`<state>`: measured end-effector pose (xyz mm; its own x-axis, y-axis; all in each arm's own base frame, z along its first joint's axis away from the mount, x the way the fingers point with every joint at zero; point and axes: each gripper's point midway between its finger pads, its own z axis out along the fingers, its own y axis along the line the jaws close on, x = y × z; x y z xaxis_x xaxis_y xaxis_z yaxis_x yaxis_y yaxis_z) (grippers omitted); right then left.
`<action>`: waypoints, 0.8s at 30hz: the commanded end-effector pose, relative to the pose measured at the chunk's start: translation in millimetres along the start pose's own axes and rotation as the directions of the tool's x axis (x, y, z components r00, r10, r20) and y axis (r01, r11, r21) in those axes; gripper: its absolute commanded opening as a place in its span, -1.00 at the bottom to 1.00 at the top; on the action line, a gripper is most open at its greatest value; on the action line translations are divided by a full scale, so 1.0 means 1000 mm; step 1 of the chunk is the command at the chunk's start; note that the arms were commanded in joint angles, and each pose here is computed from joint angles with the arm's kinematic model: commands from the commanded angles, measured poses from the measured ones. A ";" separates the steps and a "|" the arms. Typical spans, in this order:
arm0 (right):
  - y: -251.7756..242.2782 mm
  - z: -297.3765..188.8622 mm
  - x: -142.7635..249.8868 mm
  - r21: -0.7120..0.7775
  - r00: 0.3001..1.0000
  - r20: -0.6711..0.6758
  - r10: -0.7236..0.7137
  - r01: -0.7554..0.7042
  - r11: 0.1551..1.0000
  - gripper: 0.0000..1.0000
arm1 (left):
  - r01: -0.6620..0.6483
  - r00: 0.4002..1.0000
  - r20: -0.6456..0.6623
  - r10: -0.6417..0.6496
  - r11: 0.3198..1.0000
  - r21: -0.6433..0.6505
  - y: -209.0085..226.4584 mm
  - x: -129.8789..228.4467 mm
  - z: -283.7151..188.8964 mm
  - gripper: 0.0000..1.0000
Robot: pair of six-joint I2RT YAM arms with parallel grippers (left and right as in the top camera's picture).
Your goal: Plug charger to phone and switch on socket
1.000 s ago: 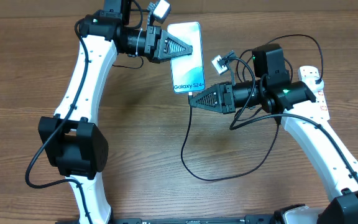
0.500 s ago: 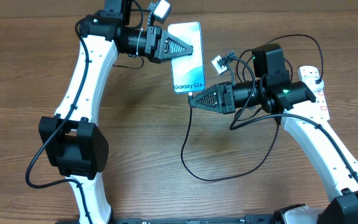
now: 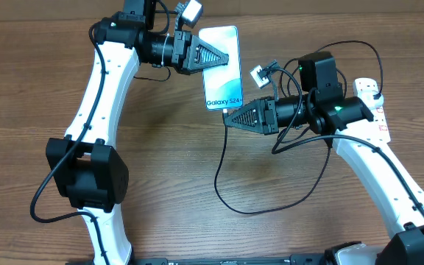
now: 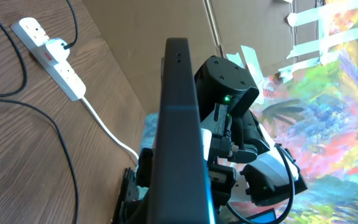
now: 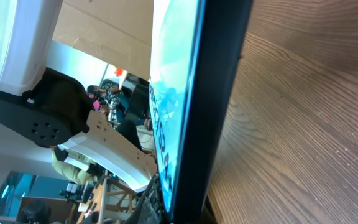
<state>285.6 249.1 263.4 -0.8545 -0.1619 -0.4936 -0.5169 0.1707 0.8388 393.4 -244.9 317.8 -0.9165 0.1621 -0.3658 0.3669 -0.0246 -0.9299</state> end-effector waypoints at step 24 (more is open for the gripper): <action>-0.001 -0.015 -0.011 -0.005 0.999 0.044 0.014 -0.014 1.000 -0.93 | -0.069 0.997 -0.013 0.070 0.997 0.037 -0.026 0.002 0.006 -0.92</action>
<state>286.8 245.0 265.9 -0.8742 -0.1470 -0.4627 -0.4826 0.1583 0.8614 393.7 -245.0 318.2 -0.9144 0.1617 -0.3712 0.3721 -0.0255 -0.9278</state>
